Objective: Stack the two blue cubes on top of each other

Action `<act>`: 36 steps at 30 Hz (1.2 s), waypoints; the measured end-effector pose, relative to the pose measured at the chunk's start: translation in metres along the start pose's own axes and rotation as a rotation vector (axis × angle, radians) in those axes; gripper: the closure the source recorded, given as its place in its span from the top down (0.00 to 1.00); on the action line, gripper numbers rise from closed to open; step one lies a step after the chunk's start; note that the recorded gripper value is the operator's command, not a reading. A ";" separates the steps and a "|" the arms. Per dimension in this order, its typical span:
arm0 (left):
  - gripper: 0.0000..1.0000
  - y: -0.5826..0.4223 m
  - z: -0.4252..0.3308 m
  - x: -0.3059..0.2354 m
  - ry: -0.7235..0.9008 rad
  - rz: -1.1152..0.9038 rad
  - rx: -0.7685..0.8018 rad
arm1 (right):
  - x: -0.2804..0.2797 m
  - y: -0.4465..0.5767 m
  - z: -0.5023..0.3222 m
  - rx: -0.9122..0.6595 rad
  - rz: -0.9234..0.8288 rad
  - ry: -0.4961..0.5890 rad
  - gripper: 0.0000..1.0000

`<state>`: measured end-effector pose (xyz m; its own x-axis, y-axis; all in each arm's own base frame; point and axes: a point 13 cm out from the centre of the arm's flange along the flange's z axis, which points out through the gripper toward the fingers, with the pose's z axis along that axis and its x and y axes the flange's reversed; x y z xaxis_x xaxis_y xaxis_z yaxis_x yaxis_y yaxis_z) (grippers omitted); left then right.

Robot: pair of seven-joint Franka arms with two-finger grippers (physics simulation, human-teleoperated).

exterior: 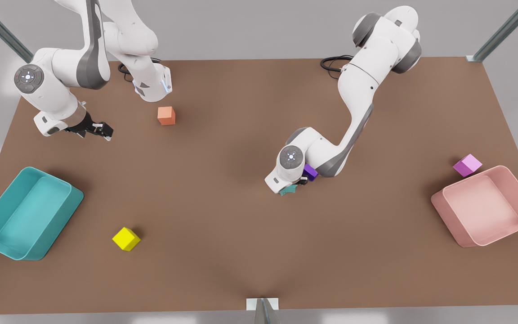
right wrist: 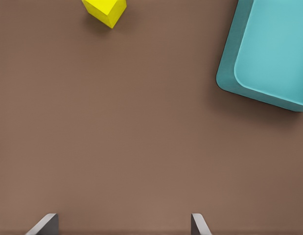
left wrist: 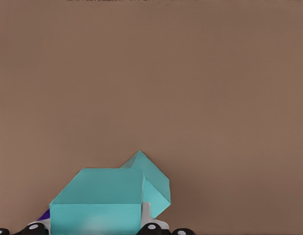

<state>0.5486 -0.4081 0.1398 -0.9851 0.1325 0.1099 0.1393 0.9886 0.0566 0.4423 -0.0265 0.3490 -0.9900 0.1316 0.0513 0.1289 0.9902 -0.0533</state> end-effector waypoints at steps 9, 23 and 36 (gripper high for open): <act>0.72 -0.003 0.000 0.002 -0.011 -0.054 0.010 | 0.000 0.000 0.000 0.000 0.000 0.001 1.00; 1.00 0.000 -0.008 0.003 -0.027 -0.101 0.008 | 0.001 0.000 0.000 0.000 -0.001 0.002 1.00; 1.00 0.287 -0.249 -0.065 -0.125 -0.499 0.005 | 0.001 0.000 0.000 0.000 -0.001 0.003 1.00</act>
<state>0.6775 -0.1508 0.3958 -0.9360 -0.3486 -0.0488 -0.3513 0.9339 0.0667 0.4416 -0.0265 0.3488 -0.9899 0.1309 0.0543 0.1280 0.9903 -0.0536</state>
